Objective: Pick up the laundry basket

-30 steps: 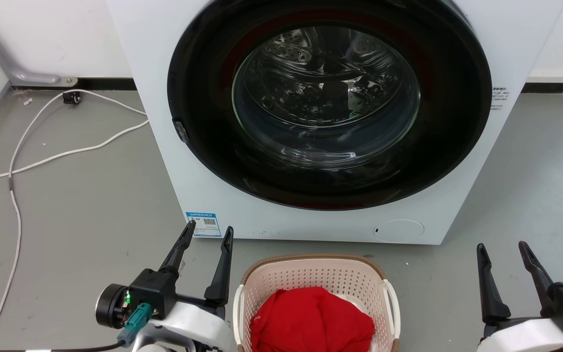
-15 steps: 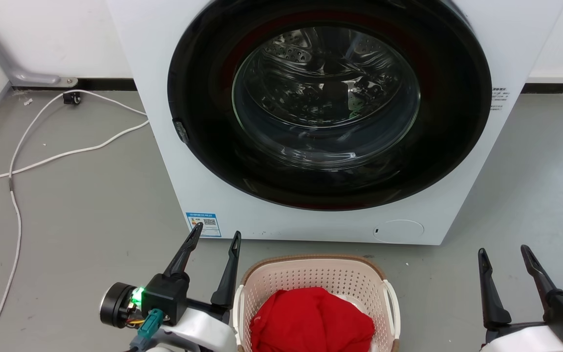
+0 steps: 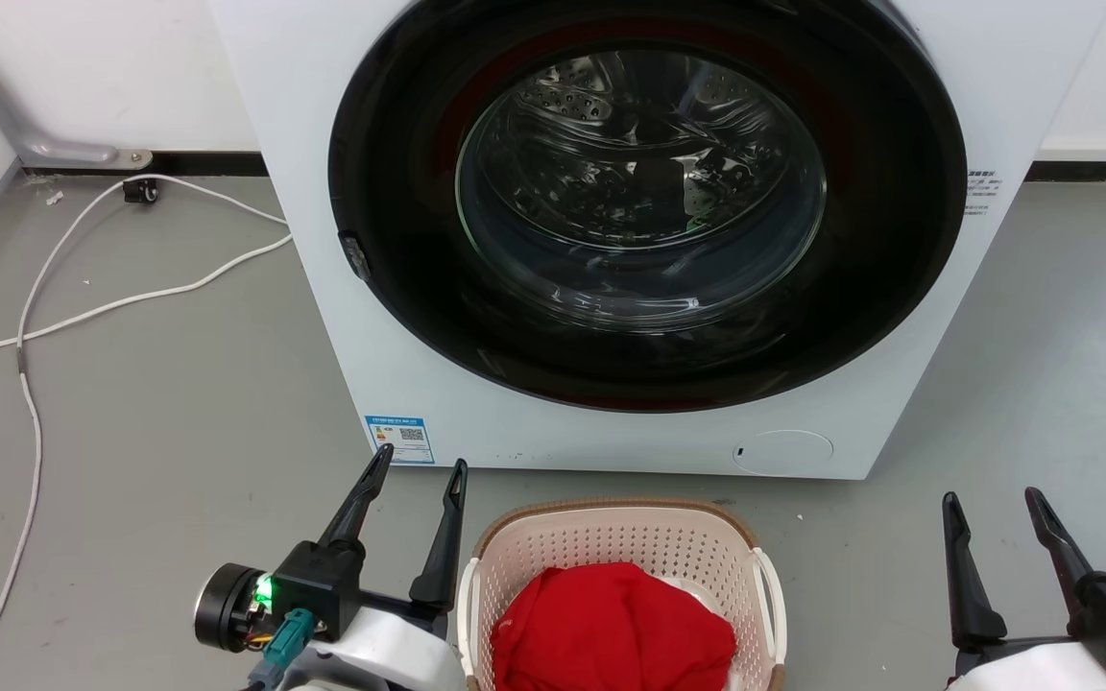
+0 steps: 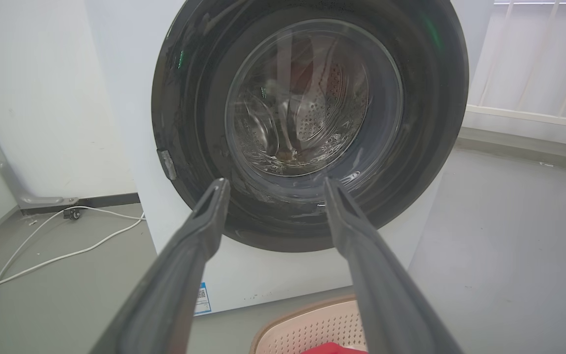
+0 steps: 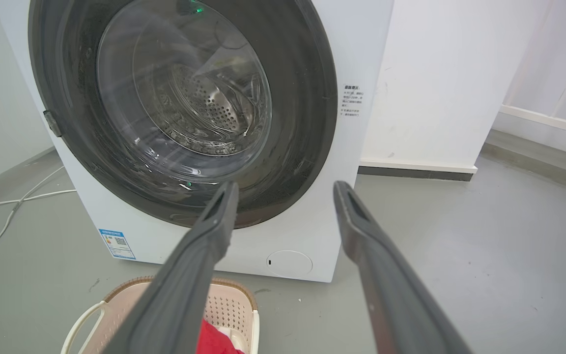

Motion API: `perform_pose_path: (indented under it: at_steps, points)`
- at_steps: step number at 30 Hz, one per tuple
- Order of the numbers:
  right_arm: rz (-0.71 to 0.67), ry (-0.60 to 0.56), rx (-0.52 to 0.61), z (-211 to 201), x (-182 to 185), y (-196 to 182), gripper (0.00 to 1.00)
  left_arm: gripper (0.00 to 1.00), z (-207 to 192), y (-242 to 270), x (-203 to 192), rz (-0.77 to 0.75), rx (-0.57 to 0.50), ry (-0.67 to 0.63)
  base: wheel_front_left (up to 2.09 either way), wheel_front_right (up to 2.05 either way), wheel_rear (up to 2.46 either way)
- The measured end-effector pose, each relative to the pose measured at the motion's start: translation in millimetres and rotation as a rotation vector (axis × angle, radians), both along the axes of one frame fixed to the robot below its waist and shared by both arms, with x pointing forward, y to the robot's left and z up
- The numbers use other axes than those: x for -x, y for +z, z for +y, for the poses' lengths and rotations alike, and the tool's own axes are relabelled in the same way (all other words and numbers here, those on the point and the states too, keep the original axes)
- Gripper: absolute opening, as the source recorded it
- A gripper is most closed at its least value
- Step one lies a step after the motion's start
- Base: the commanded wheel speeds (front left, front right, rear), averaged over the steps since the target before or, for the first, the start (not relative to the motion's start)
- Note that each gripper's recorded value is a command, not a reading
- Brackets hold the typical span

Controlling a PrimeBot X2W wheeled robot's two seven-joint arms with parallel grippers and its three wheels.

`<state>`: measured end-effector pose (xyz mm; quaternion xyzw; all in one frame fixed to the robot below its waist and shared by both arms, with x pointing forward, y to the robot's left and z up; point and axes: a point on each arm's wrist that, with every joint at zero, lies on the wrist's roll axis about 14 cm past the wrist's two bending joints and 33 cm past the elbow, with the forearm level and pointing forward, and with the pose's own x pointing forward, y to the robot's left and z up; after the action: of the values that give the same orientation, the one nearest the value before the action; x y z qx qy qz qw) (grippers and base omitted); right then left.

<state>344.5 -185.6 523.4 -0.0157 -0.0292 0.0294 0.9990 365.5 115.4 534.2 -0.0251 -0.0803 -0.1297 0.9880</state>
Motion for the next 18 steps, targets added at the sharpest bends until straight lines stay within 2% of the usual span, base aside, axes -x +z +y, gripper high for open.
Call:
perform_pose_path:
  at_steps: [12,18]
  points:
    - [0.022,-0.012,-0.009,-4.2,-2.2,-8.9,1.00,1.00,5.3,-4.7,-2.4,0.014,-0.001,0.017,0.00,0.00,0.00]
    - [0.061,-0.017,-0.031,-5.1,-22.2,-22.2,1.00,1.00,10.9,-22.7,-21.8,0.070,0.000,0.037,0.00,0.00,0.00]
